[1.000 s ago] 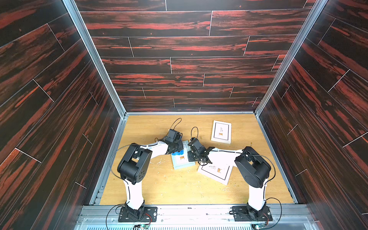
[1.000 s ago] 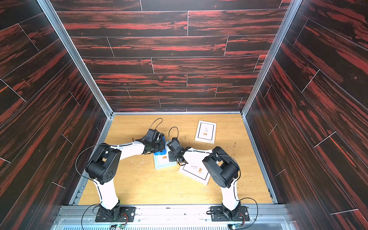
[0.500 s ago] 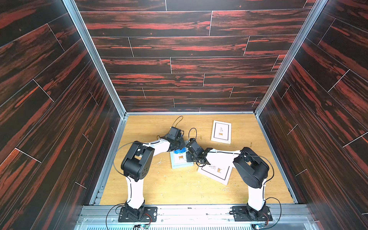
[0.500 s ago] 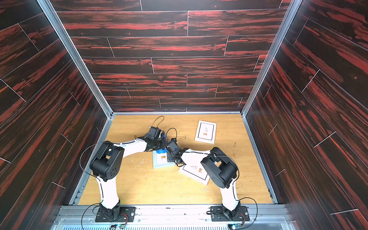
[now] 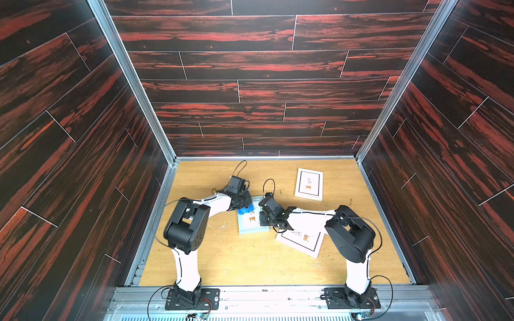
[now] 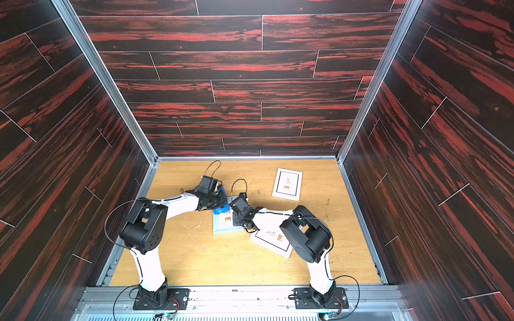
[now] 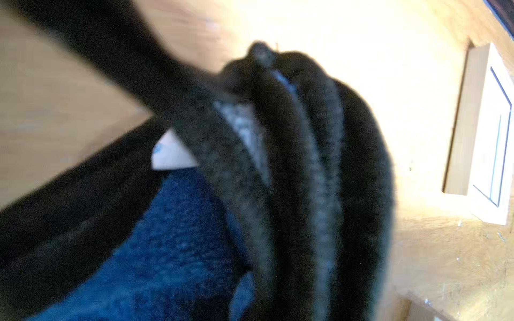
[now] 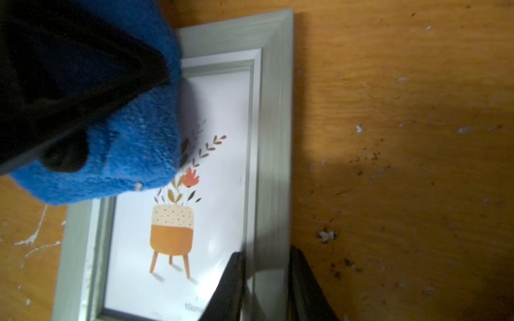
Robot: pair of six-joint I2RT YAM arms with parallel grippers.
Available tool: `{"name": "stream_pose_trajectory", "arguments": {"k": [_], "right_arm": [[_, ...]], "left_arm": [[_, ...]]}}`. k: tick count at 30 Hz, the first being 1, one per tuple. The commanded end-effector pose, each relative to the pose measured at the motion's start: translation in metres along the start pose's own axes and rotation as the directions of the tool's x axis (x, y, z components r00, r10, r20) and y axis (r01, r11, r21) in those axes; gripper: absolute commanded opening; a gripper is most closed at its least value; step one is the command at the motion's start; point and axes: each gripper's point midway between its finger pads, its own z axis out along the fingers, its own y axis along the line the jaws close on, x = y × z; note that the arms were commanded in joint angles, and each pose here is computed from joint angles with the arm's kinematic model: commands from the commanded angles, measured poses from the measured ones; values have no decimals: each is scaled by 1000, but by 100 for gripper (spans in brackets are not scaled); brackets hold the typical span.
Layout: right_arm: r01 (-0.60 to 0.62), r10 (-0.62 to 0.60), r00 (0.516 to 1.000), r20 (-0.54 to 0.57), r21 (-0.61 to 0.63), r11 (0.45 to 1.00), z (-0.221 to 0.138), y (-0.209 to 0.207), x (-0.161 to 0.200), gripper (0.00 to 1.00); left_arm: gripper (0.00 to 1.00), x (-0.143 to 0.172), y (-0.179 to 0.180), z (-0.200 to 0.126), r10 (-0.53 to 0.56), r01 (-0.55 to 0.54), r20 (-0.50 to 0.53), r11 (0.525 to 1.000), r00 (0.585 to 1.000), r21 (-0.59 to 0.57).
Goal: Wipe the picture frame with a cloth
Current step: Wipe the dirt from the picture frame.
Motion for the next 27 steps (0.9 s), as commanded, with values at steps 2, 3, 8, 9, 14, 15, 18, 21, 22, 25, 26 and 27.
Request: {"name": "stream_pose_trajectory", "arguments": {"k": [2,3,8,9,14,15,18,21,22,25,26,27], "right_arm": [[38,-28,990,-139,68,997,6,-17,41,0],[37,-26,990,-140,74,997,6,-19,42,0],[32,-22,989,-144,64,997,7,-18,44,0],[30,-21,990,-142,59,998,7,-16,43,0],[33,-27,990,-137,47,998,5,-11,38,0],[33,-26,990,-135,49,998,4,-12,38,0],[32,-23,991,-131,69,997,2,-16,38,0],[23,-11,992,-128,94,995,2,-24,39,0],[19,-5,991,-134,103,995,4,-27,42,0],[6,11,989,-147,113,994,8,-33,45,0],[5,13,989,-150,115,993,9,-34,45,0],[2,16,988,-151,118,993,10,-35,45,0]], "left_arm": [[0,15,17,17,-17,13,-42,997,999,-82],[0,10,26,11,-17,14,-29,995,999,-99],[0,-5,61,-10,-45,45,5,988,999,-146],[0,-5,57,-10,-34,33,-4,990,999,-141],[0,4,-3,17,24,-27,-42,997,999,-66],[0,5,-12,21,31,-33,-51,998,998,-56],[0,1,-10,22,19,-21,-37,997,999,-71],[0,-7,12,-1,42,-44,-14,988,999,-151],[0,-9,19,-13,69,-69,-8,979,998,-194],[0,-5,33,-46,140,-140,-21,943,990,-301],[0,1,36,-51,142,-145,-36,937,989,-318],[0,11,38,-55,141,-155,-65,934,988,-322]]}}
